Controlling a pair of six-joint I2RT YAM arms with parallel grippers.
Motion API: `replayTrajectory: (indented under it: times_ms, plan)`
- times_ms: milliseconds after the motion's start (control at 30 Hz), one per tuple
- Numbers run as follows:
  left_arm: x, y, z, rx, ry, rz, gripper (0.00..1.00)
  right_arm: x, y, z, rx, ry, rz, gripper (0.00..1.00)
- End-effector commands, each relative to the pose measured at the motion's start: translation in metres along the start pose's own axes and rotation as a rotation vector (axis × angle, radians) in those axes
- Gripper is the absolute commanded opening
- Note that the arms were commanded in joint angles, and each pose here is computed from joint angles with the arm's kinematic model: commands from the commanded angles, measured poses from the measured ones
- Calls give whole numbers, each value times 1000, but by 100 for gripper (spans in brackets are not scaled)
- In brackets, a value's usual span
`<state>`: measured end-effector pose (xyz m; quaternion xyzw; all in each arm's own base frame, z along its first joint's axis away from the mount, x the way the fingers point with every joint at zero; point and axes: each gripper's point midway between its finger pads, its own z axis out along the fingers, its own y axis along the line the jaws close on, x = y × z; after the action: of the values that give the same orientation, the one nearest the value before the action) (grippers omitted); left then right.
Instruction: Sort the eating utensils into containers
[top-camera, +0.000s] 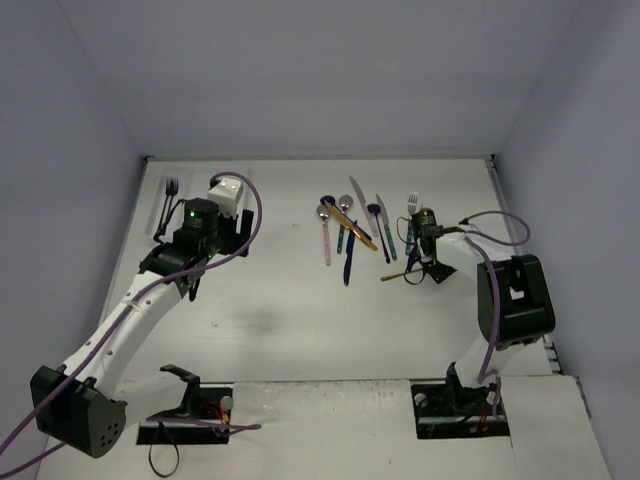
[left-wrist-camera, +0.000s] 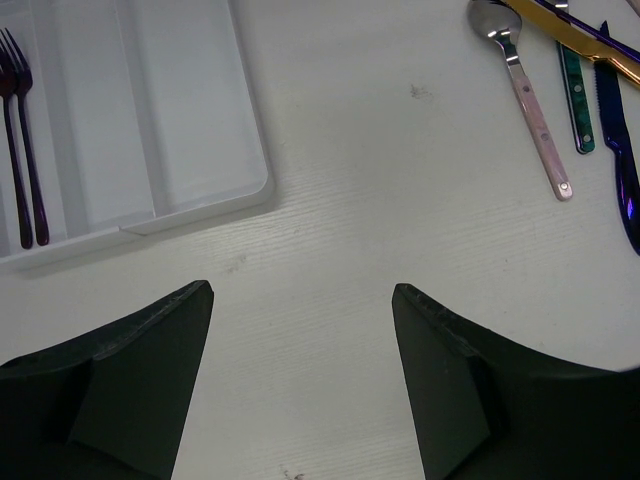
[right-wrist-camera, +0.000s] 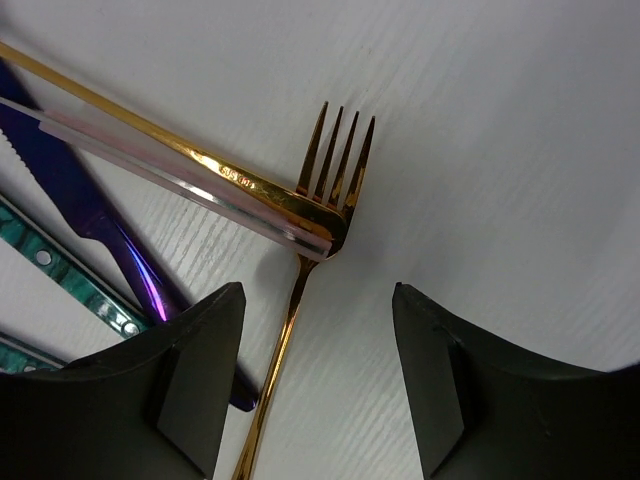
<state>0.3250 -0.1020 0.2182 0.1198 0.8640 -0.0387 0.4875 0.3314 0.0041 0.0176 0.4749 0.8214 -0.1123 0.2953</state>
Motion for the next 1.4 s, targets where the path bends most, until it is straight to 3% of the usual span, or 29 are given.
replayTrajectory:
  times_ms: [0,233,600,1100,1367]
  plan:
    - [-23,-2,-7,10,-78,3,70,-10,9,4,14,-38,43,57]
    - [-22,1,-7,-7,-76,10,70,10,3,9,27,21,-6,44]
    - [-21,2,-6,-16,-71,17,70,50,-19,7,42,156,-110,0]
    - [-21,1,-7,-9,-76,17,70,67,-3,-37,-83,98,-263,0]
    - [-20,2,-7,-11,-73,19,70,64,-18,-36,-52,72,-226,0]
